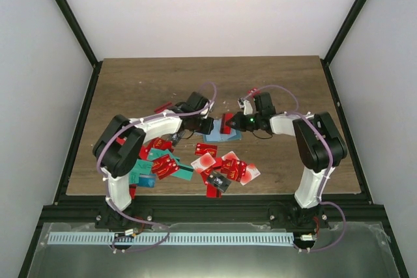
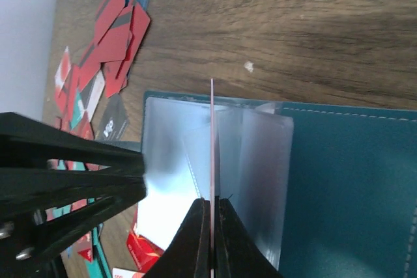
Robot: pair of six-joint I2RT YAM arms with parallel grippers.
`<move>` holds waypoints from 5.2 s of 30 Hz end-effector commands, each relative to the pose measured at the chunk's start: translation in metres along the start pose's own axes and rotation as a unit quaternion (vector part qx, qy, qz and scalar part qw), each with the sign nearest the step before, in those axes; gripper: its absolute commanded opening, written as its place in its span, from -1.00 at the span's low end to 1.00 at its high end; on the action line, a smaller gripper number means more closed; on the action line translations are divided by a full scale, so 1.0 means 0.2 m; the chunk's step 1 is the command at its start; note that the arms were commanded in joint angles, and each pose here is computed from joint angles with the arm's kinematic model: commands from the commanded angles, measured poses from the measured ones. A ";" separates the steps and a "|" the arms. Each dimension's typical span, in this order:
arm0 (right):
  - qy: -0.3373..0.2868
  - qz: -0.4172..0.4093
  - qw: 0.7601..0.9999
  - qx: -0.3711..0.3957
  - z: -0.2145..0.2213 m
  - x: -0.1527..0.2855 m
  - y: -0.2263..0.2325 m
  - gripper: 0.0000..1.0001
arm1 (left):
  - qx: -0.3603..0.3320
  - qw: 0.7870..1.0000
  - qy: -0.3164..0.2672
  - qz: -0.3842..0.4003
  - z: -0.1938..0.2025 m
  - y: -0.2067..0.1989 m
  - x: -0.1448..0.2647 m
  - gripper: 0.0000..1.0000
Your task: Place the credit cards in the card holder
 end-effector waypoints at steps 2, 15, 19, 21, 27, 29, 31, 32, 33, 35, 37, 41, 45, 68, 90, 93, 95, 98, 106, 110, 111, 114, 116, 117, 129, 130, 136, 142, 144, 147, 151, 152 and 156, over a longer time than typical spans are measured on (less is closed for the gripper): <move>0.017 -0.054 0.998 -0.014 0.02 0.00 0.04 -0.99 | -0.005 1.000 0.023 -0.013 0.10 0.04 -0.07 -0.69; 0.013 -0.040 0.999 -0.015 0.02 -0.04 -0.01 -0.99 | 0.000 0.999 0.033 -0.015 0.16 0.06 -0.10 -0.73; -0.003 0.004 1.000 -0.009 -0.01 -0.04 -0.07 -0.99 | -0.003 0.999 0.035 -0.015 0.16 0.06 -0.11 -0.74; -0.009 0.010 1.000 -0.007 -0.02 -0.03 -0.07 -0.99 | -0.004 0.999 0.036 -0.015 0.17 0.07 -0.11 -0.75; -0.010 -0.041 0.999 -0.003 -0.03 0.01 0.04 -0.99 | -0.010 1.000 0.008 -0.002 0.05 0.02 -0.05 -0.73; -0.005 -0.070 0.998 -0.003 -0.04 0.02 0.09 -0.99 | -0.009 1.000 -0.002 0.014 0.01 -0.01 -0.04 -0.62; -0.002 -0.080 0.997 -0.001 -0.05 0.01 0.11 -0.99 | -0.003 0.999 -0.012 0.032 -0.02 -0.05 -0.04 -0.58; -0.002 -0.081 0.997 0.000 -0.06 0.01 0.11 -0.99 | 0.002 0.999 -0.016 0.037 -0.04 -0.05 -0.05 -0.55; -0.002 -0.081 0.997 0.000 -0.06 0.01 0.11 -0.99 | 0.007 0.999 -0.019 0.039 -0.05 -0.06 -0.05 -0.52; 0.000 -0.080 0.997 -0.002 -0.05 0.00 0.10 -0.99 | 0.018 0.999 -0.025 0.035 -0.07 -0.05 -0.06 -0.45; 0.001 -0.079 0.997 -0.004 -0.04 0.00 0.09 -0.99 | 0.028 0.999 -0.027 0.032 -0.08 -0.04 -0.08 -0.42; 0.002 -0.080 0.997 -0.003 -0.04 0.01 0.10 -0.99 | 0.037 0.999 -0.018 0.032 -0.07 -0.03 -0.14 -0.41; 0.004 -0.082 0.997 -0.002 -0.03 0.01 0.10 -0.99 | 0.044 0.999 -0.010 0.013 -0.06 0.01 -0.18 -0.41; 0.000 -0.089 0.996 -0.013 -0.03 0.04 0.08 -0.99 | 0.028 0.997 -0.010 -0.069 -0.08 0.12 -0.06 -0.92; 0.004 -0.081 0.996 -0.022 -0.02 -0.01 0.03 -0.99 | 0.009 0.992 0.039 -0.119 0.04 0.20 -0.02 -0.91; 0.010 -0.079 0.997 -0.016 -0.01 -0.04 0.04 -0.99 | 0.010 0.992 0.045 -0.119 0.06 0.20 -0.03 -0.87; 0.012 -0.067 0.998 -0.008 -0.01 -0.07 0.04 -0.99 | 0.010 0.991 0.048 -0.122 0.07 0.21 -0.04 -0.86; 0.019 -0.062 0.998 -0.004 0.00 -0.11 0.04 -0.99 | 0.010 0.991 0.050 -0.124 0.09 0.22 -0.04 -0.86; 0.037 -0.082 0.996 -0.009 0.02 -0.13 0.07 -0.99 | 0.015 0.988 0.051 -0.142 0.11 0.24 -0.01 -0.52; 0.050 -0.087 0.995 -0.017 0.04 -0.15 0.06 -0.99 | 0.026 0.985 0.056 -0.163 0.15 0.28 0.04 -0.31; 0.051 -0.088 0.995 -0.017 0.05 -0.15 0.06 -0.99 | 0.031 0.984 0.058 -0.168 0.17 0.29 0.04 -0.31; 0.056 -0.089 0.994 -0.018 0.05 -0.16 0.06 -0.99 | 0.044 0.982 0.068 -0.170 0.22 0.31 0.05 -0.33; 0.060 -0.087 0.994 -0.017 0.06 -0.17 0.06 -0.99 | 0.051 0.983 0.069 -0.163 0.24 0.31 0.05 -0.36; 0.062 -0.085 0.994 -0.016 0.06 -0.17 0.06 -0.99 | 0.055 0.983 0.071 -0.160 0.25 0.30 0.05 -0.39; 0.094 -0.074 0.993 -0.005 0.10 -0.20 0.06 -0.99 | 0.058 0.989 0.081 -0.114 0.32 0.26 -0.05 -0.89; 0.098 -0.073 0.993 -0.003 0.10 -0.20 0.06 -0.99 | 0.055 0.988 0.081 -0.117 0.31 0.27 -0.06 -0.92; 0.125 -0.073 0.989 0.011 0.14 -0.22 0.09 -0.99 | 0.035 0.987 0.076 -0.136 0.30 0.33 -0.08 -0.92; 0.154 -0.058 0.986 0.014 0.19 -0.25 0.08 -0.99 | 0.012 0.988 0.063 -0.138 0.22 0.34 -0.08 -0.92; 0.157 -0.049 0.986 0.017 0.19 -0.25 0.08 -0.99 | 0.010 0.988 0.062 -0.139 0.21 0.35 -0.09 -0.92; 0.162 -0.046 0.985 0.025 0.19 -0.24 0.08 -0.99 | 0.010 0.989 0.060 -0.137 0.19 0.36 -0.11 -0.92; 0.172 -0.053 0.983 0.024 0.19 -0.25 0.10 -0.99 | 0.002 0.991 0.054 -0.123 0.16 0.35 -0.12 -0.92; 0.173 -0.052 0.983 0.023 0.19 -0.26 0.09 -0.99 | -0.001 0.992 0.051 -0.119 0.15 0.34 -0.12 -0.92; 0.168 -0.043 0.985 0.019 0.15 -0.30 0.08 -0.99 | -0.009 0.993 0.046 -0.111 0.14 0.32 -0.12 -0.92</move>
Point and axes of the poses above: each gripper's point midway between its finger pads, its own x axis back along the fingers, its own y axis along the line the jaws close on, z = x × y, the point moved 1 cm from there along x, back along the fingers, and after that the axes turned 8 degrees about -x, right-handed, at the moved point
